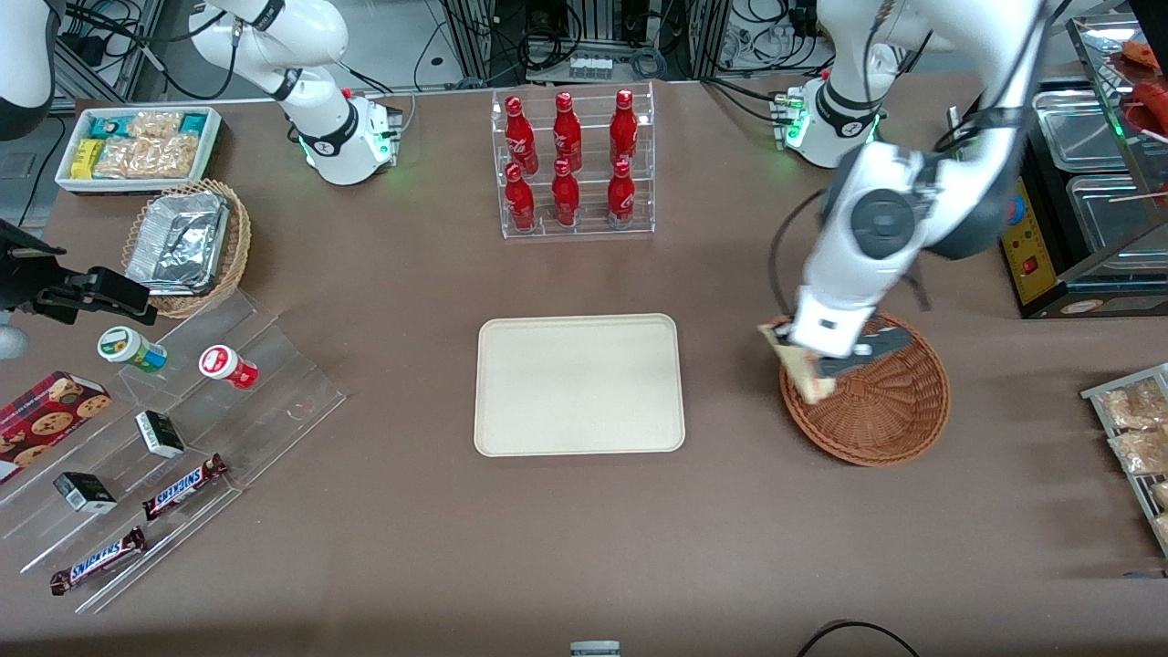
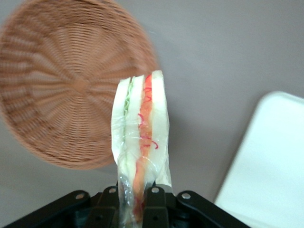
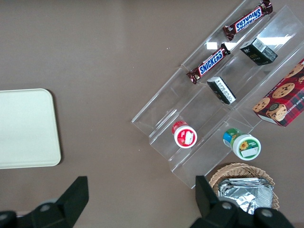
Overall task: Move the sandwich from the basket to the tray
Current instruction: 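Lift the sandwich out of the basket and carry it over the cream tray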
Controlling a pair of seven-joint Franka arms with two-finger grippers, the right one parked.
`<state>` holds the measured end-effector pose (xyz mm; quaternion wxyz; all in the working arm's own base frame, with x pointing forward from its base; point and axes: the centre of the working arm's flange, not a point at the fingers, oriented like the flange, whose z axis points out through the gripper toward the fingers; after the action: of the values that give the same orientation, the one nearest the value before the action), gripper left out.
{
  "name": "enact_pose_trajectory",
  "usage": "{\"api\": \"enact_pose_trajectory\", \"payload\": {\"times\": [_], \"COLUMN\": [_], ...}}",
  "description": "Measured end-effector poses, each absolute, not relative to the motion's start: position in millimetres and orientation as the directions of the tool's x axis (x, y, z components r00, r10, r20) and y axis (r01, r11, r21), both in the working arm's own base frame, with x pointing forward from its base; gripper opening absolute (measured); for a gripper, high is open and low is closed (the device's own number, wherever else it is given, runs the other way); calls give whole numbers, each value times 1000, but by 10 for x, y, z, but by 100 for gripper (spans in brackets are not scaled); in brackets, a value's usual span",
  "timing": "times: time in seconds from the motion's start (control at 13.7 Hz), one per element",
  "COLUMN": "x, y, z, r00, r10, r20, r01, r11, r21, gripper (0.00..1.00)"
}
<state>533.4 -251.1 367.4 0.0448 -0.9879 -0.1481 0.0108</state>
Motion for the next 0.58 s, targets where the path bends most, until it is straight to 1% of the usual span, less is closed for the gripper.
{"api": "enact_pose_trajectory", "payload": {"times": [0.29, 0.58], "x": [5261, 5132], "y": [-3672, -4599], "z": [3313, 2994], "r00": [979, 995], "r10": [201, 105], "r20": [-7, 5], "r01": [200, 105], "r11": [-975, -991], "r21": [-93, -78], "gripper": [15, 15]}}
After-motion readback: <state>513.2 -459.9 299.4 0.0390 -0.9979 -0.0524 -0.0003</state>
